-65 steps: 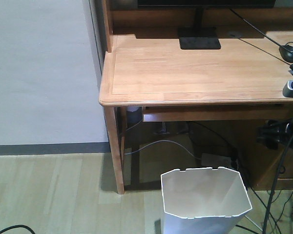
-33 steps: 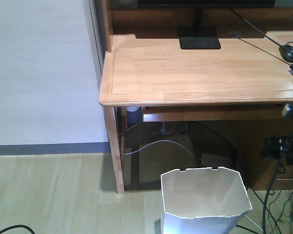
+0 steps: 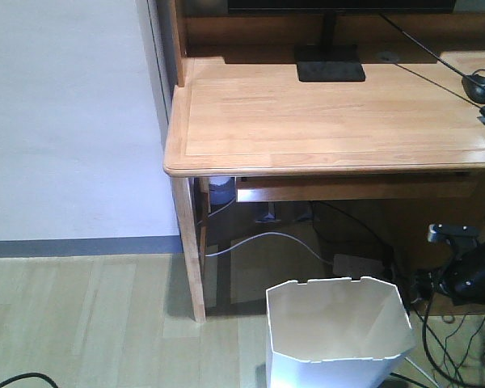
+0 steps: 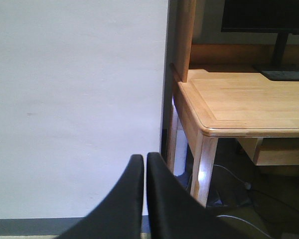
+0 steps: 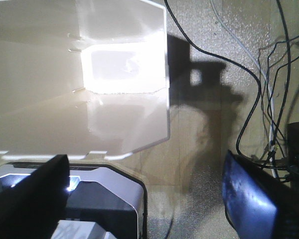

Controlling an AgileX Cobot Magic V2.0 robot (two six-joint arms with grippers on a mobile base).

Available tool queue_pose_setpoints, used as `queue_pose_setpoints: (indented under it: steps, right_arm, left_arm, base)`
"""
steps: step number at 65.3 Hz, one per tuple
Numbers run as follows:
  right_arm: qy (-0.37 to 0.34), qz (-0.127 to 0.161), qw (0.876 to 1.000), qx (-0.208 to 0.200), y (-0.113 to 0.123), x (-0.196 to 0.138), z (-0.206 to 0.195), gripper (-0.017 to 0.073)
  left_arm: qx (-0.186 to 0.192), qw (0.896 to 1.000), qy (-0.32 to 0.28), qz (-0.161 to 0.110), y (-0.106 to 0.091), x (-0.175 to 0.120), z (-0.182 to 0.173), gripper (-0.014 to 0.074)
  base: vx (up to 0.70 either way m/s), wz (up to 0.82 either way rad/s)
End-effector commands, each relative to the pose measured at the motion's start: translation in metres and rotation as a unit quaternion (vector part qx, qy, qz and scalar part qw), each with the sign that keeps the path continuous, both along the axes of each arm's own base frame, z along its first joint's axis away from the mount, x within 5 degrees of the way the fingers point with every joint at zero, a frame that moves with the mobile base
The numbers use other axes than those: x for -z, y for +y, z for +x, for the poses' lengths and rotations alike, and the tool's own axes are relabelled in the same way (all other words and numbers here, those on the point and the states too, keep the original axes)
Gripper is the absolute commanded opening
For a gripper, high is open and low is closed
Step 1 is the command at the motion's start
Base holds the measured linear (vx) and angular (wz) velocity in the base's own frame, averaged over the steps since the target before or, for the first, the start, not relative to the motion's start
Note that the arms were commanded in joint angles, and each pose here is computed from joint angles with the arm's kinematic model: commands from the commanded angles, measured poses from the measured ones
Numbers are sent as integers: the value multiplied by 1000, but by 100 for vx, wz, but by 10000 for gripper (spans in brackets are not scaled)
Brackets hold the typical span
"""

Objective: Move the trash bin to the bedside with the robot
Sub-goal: 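Lower the right gripper toward the rim of the white trash bin, then close the right gripper on the bin rim and lift it slightly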

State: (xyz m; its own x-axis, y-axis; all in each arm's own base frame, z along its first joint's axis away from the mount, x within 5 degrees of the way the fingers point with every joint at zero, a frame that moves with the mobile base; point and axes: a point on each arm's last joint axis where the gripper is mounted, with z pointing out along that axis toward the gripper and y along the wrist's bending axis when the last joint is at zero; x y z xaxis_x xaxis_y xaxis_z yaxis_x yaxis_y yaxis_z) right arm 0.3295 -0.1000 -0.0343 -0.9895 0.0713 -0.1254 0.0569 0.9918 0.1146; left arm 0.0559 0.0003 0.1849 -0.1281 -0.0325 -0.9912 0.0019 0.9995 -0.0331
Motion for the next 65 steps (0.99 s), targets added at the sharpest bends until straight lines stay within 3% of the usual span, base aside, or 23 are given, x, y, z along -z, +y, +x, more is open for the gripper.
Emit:
queue_pose_setpoints:
  steps: [1, 38, 52, 59, 65]
  right_arm:
    - [-27, -18, 999, 0, -7, 2, 16, 609]
    - [-14, -14, 1000, -10, -19, 136, 51, 593]
    - [-1, 18, 999, -33, -18, 171, 64, 589]
    - [7, 26, 999, -43, -18, 182, 68, 556]
    - [18, 30, 998, -43, -19, 187, 73, 477]
  left_arm:
    - [4, 999, -34, -2, -1, 1, 1, -6]
    - [4, 999, -34, -2, -1, 1, 1, -6]
    - [4, 999, -34, -2, -1, 1, 1, -6]
    - [4, 999, -34, -2, -1, 1, 1, -6]
    - [4, 999, -34, -2, -1, 1, 1, -6]
  base:
    - [0, 0]
    - [0, 0]
    - [0, 0]
    - [0, 0]
    - [0, 0]
